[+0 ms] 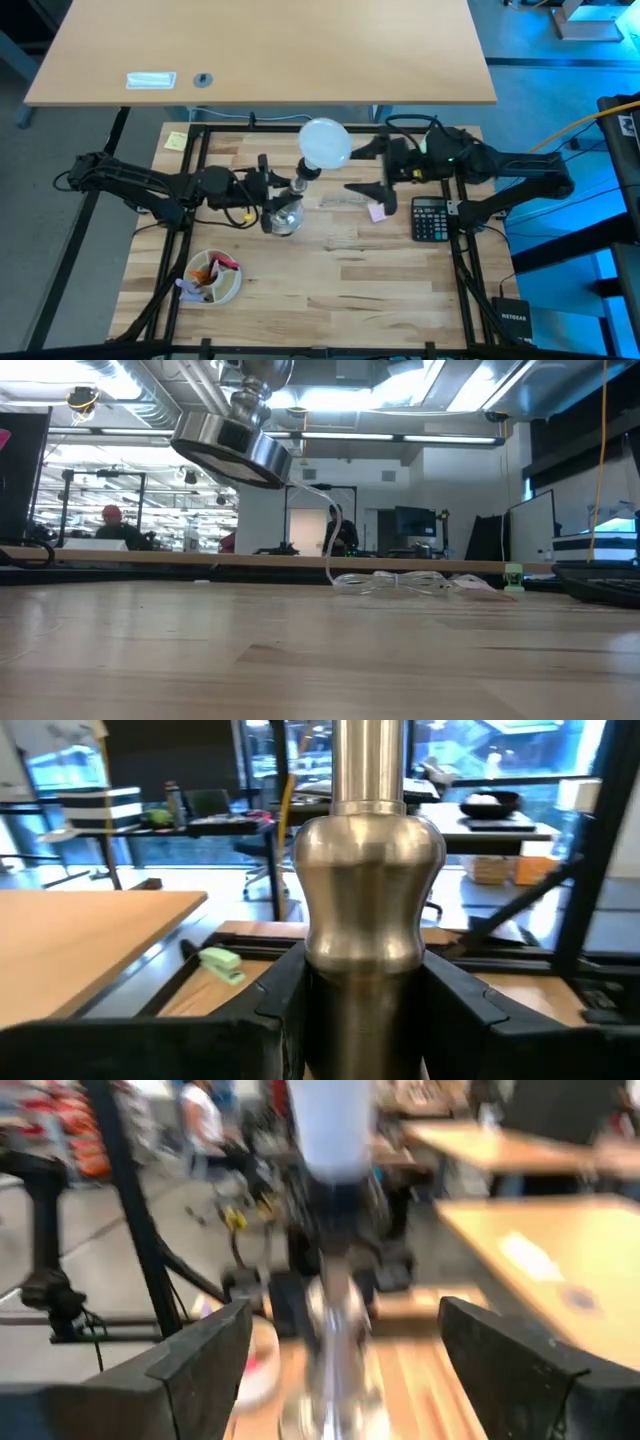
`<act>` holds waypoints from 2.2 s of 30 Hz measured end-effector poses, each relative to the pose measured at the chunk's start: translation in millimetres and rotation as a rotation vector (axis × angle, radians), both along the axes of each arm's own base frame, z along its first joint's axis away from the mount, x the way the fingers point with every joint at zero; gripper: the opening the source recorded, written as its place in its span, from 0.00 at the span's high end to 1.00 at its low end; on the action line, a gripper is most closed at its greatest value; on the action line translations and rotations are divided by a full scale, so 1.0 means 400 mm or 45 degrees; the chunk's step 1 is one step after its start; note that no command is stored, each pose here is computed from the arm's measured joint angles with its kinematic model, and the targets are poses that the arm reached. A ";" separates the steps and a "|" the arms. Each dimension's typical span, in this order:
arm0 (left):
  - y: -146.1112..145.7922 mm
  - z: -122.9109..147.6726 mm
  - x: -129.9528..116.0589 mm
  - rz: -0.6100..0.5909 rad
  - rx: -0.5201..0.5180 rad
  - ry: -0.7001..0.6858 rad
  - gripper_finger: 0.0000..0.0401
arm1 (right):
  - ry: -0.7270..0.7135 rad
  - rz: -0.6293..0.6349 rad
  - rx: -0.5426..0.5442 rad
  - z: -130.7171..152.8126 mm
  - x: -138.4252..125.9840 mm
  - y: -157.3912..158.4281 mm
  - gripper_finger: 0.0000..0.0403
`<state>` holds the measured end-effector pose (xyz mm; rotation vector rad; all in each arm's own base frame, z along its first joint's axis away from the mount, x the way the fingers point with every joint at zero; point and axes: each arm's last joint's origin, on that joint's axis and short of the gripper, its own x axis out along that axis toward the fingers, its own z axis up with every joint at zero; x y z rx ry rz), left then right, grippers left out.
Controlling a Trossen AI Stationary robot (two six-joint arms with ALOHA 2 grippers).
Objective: Screw lightbulb
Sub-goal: Remove the lightbulb from the silver lamp
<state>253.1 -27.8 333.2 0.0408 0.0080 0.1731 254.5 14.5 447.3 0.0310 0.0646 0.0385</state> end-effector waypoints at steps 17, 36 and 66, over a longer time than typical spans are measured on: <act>-0.008 -0.026 0.000 0.779 0.145 0.102 0.69 | 0.055 -0.453 0.099 -0.086 0.058 -0.022 0.19; -0.019 -0.058 0.054 0.917 0.236 0.114 0.69 | -0.477 -0.493 0.037 -0.059 0.234 -0.036 0.19; -0.044 -0.050 0.050 0.847 0.311 0.119 0.69 | -0.528 -0.463 -0.104 -0.038 0.225 -0.052 0.60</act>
